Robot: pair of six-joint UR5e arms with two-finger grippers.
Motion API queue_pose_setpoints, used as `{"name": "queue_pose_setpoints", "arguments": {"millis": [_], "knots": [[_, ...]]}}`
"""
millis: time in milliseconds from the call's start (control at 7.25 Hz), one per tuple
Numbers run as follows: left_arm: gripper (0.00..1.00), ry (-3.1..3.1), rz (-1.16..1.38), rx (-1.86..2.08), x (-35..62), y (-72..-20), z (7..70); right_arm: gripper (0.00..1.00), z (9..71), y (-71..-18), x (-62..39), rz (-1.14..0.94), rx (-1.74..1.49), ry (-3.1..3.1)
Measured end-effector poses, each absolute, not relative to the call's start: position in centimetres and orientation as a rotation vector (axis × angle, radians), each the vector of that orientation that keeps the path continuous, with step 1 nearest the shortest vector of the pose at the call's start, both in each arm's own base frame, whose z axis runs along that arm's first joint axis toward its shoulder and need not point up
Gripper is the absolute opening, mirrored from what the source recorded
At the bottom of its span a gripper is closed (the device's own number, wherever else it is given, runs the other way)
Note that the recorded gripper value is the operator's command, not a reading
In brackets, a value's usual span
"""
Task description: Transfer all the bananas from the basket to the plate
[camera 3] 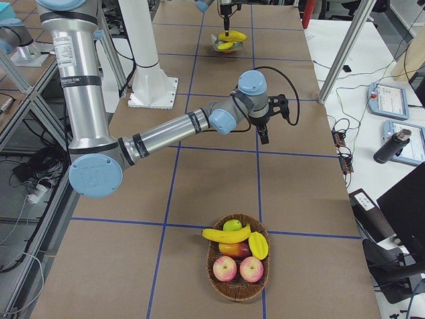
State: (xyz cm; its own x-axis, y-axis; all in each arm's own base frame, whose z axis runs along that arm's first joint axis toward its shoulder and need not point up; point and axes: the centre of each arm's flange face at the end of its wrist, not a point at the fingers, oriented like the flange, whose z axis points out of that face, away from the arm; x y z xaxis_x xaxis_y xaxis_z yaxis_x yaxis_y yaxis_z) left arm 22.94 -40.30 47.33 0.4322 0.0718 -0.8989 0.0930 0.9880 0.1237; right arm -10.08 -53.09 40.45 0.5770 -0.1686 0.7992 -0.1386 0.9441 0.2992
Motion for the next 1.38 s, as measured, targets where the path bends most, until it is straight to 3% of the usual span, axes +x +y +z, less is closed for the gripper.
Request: {"name": "queue_pose_setpoints", "arguments": {"millis": [965,1379], "knots": [[0.99,1.122,0.011,0.241,23.1,-41.2,45.9,1.0,40.8,-53.1,-9.6,-0.018,0.35,-0.958],[0.99,1.143,0.02,0.266,23.1,-41.3,44.6,1.0,45.3,-53.4,-7.2,-0.114,0.369,-0.906]]}}
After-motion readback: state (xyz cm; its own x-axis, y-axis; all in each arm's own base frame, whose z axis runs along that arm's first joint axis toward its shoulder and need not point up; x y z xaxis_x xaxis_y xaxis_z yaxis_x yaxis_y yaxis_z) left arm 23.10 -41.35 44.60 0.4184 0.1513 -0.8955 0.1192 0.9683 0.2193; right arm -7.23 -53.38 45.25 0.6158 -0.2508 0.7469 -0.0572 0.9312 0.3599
